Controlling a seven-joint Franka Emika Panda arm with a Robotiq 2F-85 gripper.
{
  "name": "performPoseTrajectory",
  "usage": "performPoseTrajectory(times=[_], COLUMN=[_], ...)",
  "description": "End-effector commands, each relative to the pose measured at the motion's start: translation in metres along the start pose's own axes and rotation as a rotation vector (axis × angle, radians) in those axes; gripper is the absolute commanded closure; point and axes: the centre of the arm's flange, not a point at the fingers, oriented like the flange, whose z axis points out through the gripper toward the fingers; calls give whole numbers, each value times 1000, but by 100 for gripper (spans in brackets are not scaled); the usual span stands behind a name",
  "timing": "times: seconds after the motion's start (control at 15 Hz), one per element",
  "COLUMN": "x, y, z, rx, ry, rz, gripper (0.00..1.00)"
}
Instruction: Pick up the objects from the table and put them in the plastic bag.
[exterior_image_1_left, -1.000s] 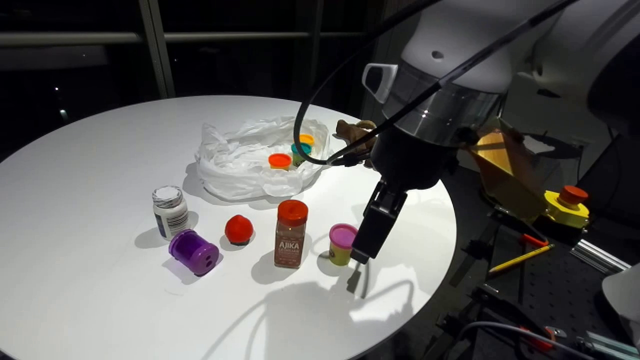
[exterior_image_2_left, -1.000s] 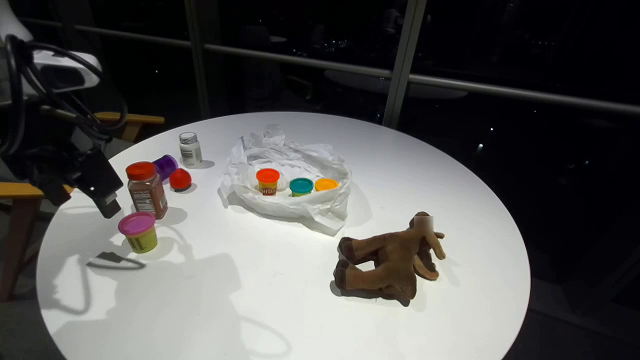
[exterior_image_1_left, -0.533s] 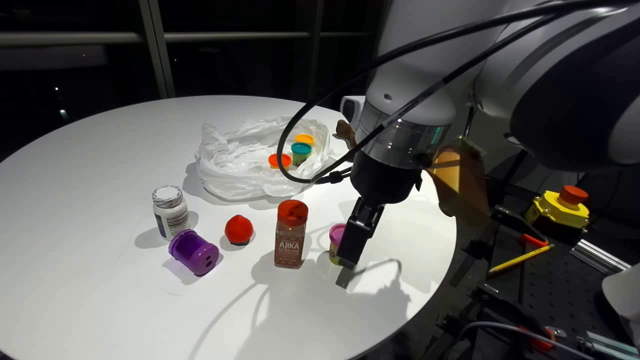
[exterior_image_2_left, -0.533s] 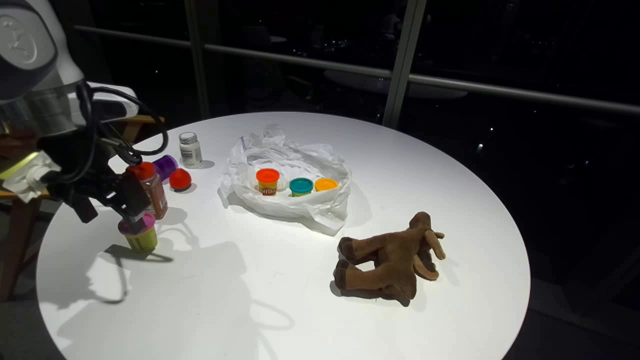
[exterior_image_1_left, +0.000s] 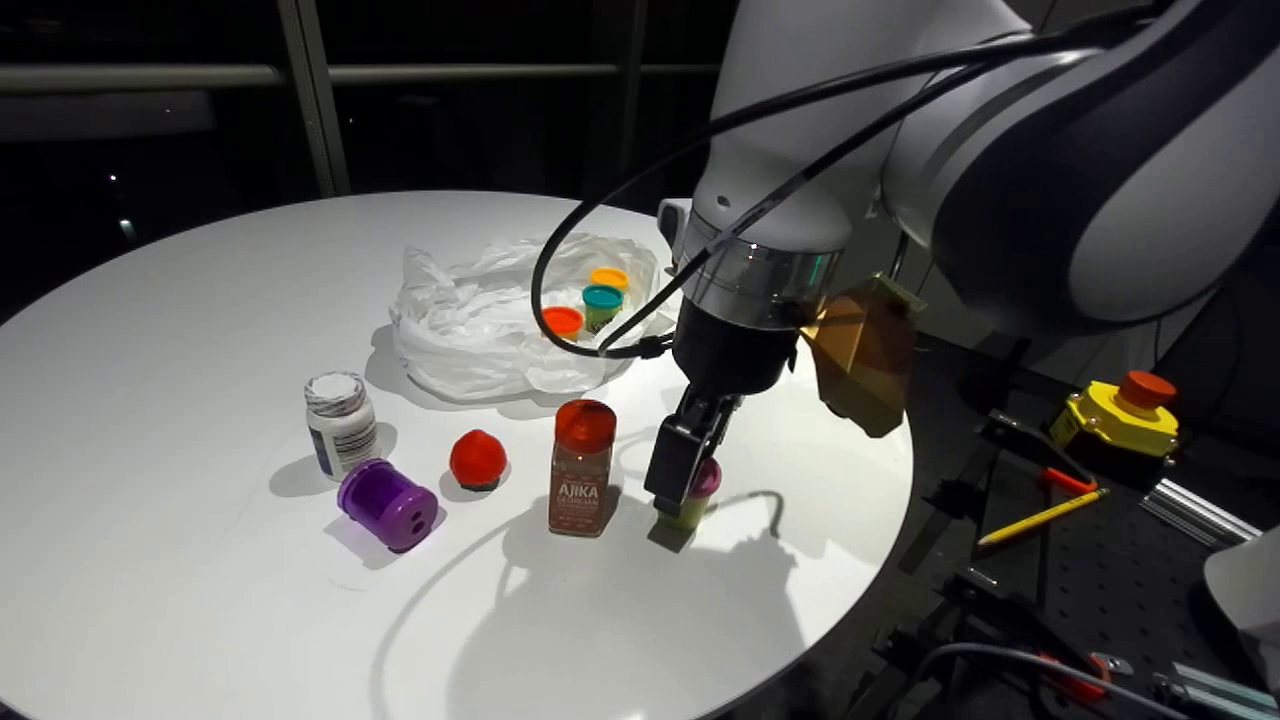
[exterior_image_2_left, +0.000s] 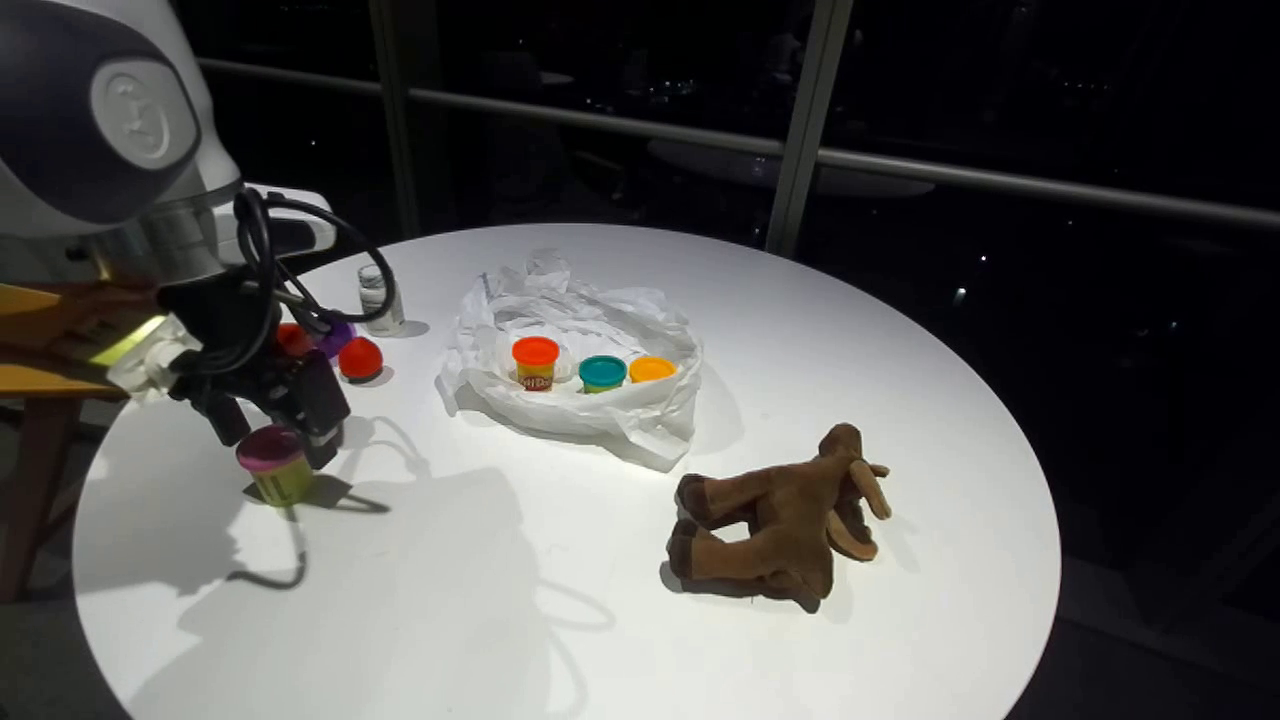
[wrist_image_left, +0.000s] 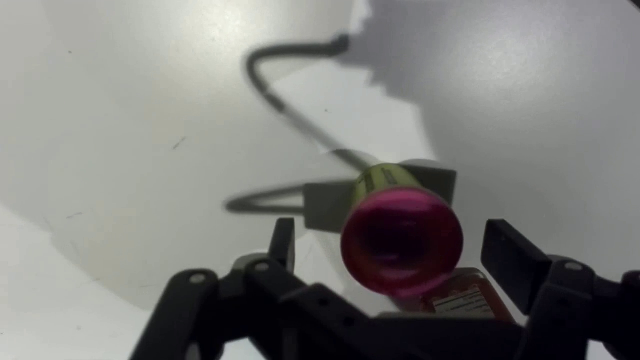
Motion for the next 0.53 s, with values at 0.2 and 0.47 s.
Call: performPoseTrajectory(times=[0.2,0.47], x=[10,26], y=[14,12], z=[-3,-33], rx=[-2,-36], ry=[-3,41], rz=[-2,29], gripper=[58,72])
